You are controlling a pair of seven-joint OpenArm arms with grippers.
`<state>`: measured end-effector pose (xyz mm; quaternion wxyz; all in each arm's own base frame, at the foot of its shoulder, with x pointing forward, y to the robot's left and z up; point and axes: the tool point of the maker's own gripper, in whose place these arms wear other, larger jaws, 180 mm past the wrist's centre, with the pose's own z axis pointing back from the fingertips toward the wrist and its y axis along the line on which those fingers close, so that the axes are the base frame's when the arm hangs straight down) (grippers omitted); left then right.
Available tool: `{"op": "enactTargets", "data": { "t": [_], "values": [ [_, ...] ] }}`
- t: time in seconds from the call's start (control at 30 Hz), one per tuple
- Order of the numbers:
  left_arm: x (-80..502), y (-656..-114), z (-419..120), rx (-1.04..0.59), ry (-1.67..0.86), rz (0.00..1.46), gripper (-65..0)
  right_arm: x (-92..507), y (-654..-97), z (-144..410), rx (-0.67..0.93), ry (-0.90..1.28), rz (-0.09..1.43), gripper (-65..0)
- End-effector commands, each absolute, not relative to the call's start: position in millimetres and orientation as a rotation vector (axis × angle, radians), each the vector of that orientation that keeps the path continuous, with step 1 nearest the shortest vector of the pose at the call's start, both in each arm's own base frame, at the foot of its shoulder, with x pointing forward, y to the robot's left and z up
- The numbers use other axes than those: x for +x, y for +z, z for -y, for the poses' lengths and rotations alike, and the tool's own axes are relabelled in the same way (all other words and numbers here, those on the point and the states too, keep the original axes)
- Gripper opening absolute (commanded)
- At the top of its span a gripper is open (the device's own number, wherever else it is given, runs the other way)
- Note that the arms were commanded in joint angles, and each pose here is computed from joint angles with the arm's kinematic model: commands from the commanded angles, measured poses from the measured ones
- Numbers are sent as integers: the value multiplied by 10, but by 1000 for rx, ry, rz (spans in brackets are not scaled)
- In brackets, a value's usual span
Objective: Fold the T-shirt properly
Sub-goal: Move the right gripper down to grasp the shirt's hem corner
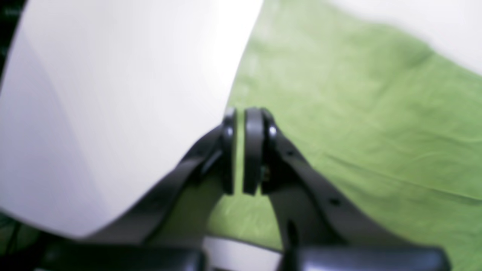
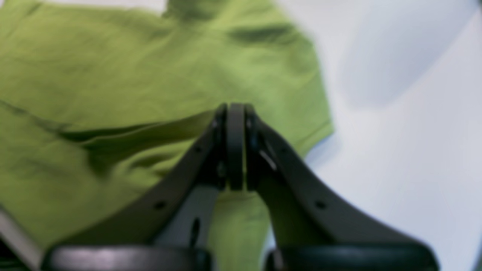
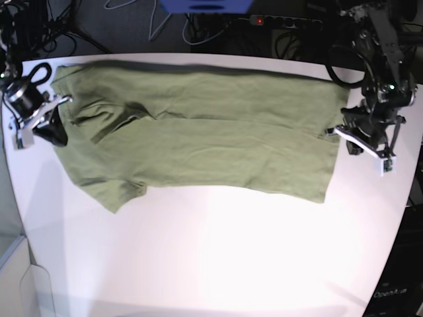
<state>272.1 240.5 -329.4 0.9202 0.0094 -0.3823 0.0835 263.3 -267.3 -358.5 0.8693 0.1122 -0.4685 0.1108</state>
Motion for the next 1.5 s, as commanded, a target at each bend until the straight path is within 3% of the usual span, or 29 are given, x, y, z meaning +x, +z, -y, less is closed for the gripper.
{"op": "enactTargets", "data": {
  "t": [0.0, 0.1, 0.23, 0.33, 0.47, 0.7, 1.07, 1.47],
  "values": [
    [2843, -3131, -2433, 28, 164, 849, -613, 2884, -3351, 2695, 225, 259, 1043, -641],
    [2909, -3089, -2439, 27, 167, 859, -613, 3249, -3154, 2739, 201, 302, 1040, -615],
    [2899, -3109, -2428, 21, 168, 813, -613, 3641, -3012, 2724, 225, 355, 1026, -480],
    [2909, -3107, -2425, 20, 169, 796, -613, 3931, -3131, 2714, 269, 360, 979, -377],
    [2906, -3102, -2428, 23, 168, 795, -614, 4158, -3469, 2533, 266, 454, 867, -310],
    [2875, -3133, -2437, 26, 171, 785, -615, 4352, -3905, 2322, 231, 451, 803, -300],
    [2831, -3172, -2438, 27, 172, 771, -616, 4497, -3985, 2367, 276, 336, 858, -300],
    [2860, -3148, -2435, 25, 175, 780, -616, 4284, -4260, 2260, 305, 323, 798, -286]
  ]
}}
